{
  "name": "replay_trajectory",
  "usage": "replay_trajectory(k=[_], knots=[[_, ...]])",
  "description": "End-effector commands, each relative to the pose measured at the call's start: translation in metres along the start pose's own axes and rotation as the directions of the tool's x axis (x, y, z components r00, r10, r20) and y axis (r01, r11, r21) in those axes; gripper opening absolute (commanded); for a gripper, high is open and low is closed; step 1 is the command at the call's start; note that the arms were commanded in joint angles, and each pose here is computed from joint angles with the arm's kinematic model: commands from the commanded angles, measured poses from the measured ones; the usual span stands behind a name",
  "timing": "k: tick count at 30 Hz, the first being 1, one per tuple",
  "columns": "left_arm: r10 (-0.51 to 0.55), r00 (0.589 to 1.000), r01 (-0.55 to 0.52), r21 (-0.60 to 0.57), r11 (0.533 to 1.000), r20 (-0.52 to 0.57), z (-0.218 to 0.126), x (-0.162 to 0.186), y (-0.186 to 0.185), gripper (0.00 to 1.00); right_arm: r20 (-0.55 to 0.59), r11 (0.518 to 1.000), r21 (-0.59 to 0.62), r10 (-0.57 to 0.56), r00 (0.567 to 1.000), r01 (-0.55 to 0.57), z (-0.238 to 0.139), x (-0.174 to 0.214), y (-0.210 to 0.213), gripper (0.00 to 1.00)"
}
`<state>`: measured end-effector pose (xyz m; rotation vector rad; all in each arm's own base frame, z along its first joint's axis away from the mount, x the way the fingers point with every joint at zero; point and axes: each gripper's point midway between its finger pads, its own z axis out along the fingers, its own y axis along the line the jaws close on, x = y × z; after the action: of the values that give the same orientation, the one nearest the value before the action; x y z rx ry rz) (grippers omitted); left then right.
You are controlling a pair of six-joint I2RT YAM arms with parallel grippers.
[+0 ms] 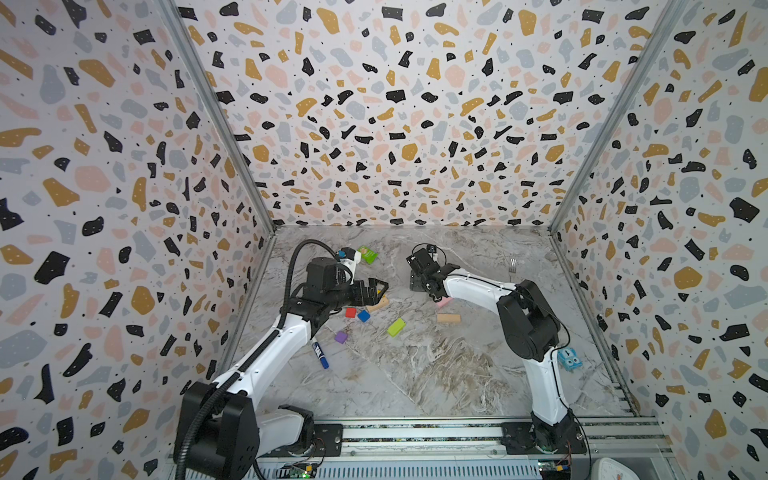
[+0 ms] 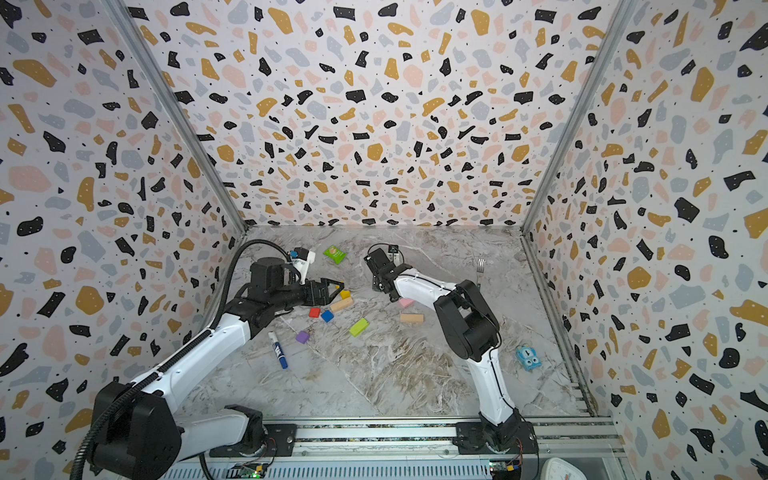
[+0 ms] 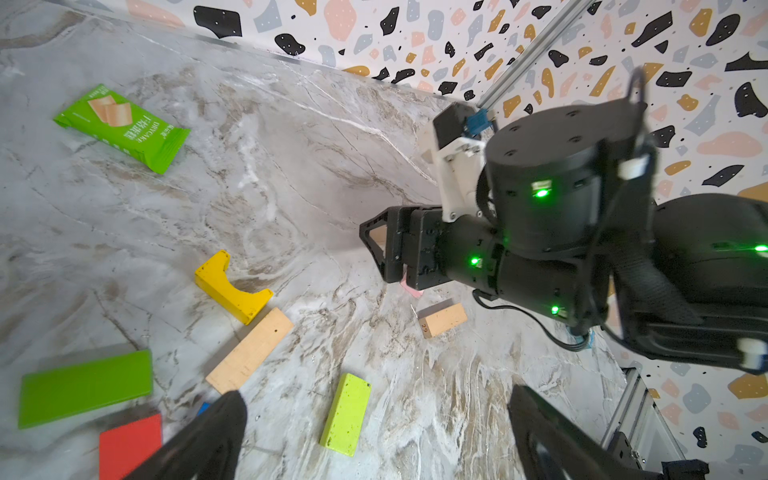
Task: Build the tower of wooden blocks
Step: 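Move the held wood bar over another plain wood bar near the pink block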
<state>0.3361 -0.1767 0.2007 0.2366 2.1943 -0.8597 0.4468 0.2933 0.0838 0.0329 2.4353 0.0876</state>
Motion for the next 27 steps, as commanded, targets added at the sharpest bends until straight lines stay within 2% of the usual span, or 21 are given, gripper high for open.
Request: replay_trajectory(k=[1, 11, 18, 27], knots=[[0.026, 0.999, -0.026, 0.005, 1.000, 0.027, -0.003, -0.005, -0.005, 0.99, 0.023, 0.999, -0.032, -0.002, 1.000, 0.003, -0.040, -0.017, -0.003, 0.71], [0.028, 0.999, -0.028, -0.005, 1.000, 0.028, -0.005, -0.006, -0.004, 0.99, -0.017, 1.000, -0.013, -0.019, 1.000, 0.019, -0.079, 0.010, -0.036, 0.71], [0.033, 0.999, -0.032, -0.016, 0.999, 0.031, -0.006, -0.006, -0.003, 0.99, -0.064, 0.999, -0.038, -0.018, 0.998, 0.016, -0.102, 0.050, -0.055, 0.71], [0.032, 0.999, -0.031, -0.007, 0.999, 0.038, -0.008, -0.008, -0.005, 1.00, -0.128, 0.999, -0.023, -0.035, 0.991, 0.032, -0.112, 0.105, -0.070, 0.70]])
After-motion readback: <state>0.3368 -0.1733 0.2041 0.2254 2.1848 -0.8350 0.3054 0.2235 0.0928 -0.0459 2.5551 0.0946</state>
